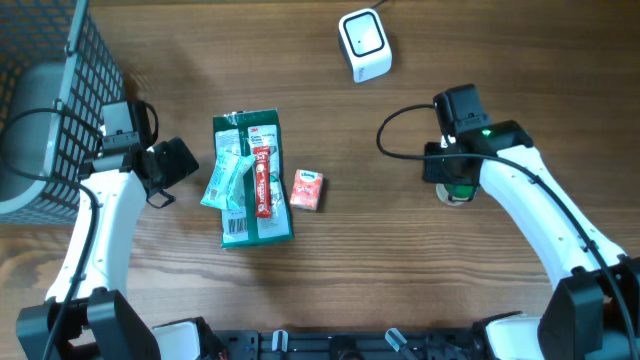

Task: Scan the item barcode
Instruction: 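Move the right gripper left and grasp the Kleenex tissue pack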

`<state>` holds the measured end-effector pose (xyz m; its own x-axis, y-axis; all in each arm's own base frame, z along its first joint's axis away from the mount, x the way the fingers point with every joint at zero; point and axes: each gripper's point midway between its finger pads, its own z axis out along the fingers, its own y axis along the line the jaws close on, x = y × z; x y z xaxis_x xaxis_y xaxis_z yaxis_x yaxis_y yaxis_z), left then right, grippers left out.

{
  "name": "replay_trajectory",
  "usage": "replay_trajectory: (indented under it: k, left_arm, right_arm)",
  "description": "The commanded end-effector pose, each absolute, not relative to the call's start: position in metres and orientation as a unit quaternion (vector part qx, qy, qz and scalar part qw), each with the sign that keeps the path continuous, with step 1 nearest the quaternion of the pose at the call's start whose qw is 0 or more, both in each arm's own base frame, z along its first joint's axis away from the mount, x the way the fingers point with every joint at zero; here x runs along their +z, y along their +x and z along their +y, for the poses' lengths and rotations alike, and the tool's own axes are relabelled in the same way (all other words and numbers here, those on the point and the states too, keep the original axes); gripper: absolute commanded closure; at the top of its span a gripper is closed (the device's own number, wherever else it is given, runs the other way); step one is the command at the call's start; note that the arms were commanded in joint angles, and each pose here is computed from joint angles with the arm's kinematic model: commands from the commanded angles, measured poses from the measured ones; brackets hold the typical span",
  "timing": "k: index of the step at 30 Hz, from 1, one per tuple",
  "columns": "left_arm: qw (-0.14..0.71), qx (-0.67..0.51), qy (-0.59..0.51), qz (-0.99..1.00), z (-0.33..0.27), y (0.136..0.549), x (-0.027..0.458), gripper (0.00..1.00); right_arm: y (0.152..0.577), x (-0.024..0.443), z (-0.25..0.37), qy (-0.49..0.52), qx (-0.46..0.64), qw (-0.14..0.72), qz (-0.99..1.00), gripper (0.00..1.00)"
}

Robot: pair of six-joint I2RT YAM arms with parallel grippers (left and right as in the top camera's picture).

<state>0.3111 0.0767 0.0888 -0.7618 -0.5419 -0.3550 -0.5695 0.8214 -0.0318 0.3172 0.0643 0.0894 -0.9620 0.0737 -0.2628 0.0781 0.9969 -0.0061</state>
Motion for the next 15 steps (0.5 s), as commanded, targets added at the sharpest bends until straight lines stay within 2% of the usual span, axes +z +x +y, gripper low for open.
replay_trajectory:
  k: [1,5,7,10,13,14,15]
  left_arm:
    - [0.191,0.035,-0.298,0.935,0.078,0.315,0.097,0.00]
    - [0.191,0.035,-0.297,0.935,0.078,0.315,0.097,0.00]
    - [0.191,0.035,-0.297,0.935,0.078,0.315,0.097,0.00]
    - [0.191,0.035,-0.297,0.935,0.078,0.315,0.097,0.00]
    - [0.191,0.035,-0.298,0.935,0.078,0.315,0.097,0.00]
    - [0.191,0.035,-0.298,0.935,0.078,0.315,0.097,0.00]
    - [0.191,0.035,-0.298,0.935,0.078,0.315,0.097,0.00]
  right_arm:
    - [0.335,0.121,0.108,0.046,0.114,0.148,0.981,0.57]
    - [0.329,0.132,0.164,0.033,0.230,0.133,0.964,0.62]
    - [0.323,0.135,0.195,0.026,0.266,0.128,0.955,0.70]
    - [0.314,0.135,0.235,0.011,0.286,0.137,0.948,0.74]
    - [0.313,0.127,0.251,0.033,0.252,0.176,0.951,0.87]
    - [0.313,0.126,0.257,0.035,0.249,0.187,0.949,0.86]
    - [0.311,0.128,0.268,0.020,0.258,0.199,0.945,0.79]
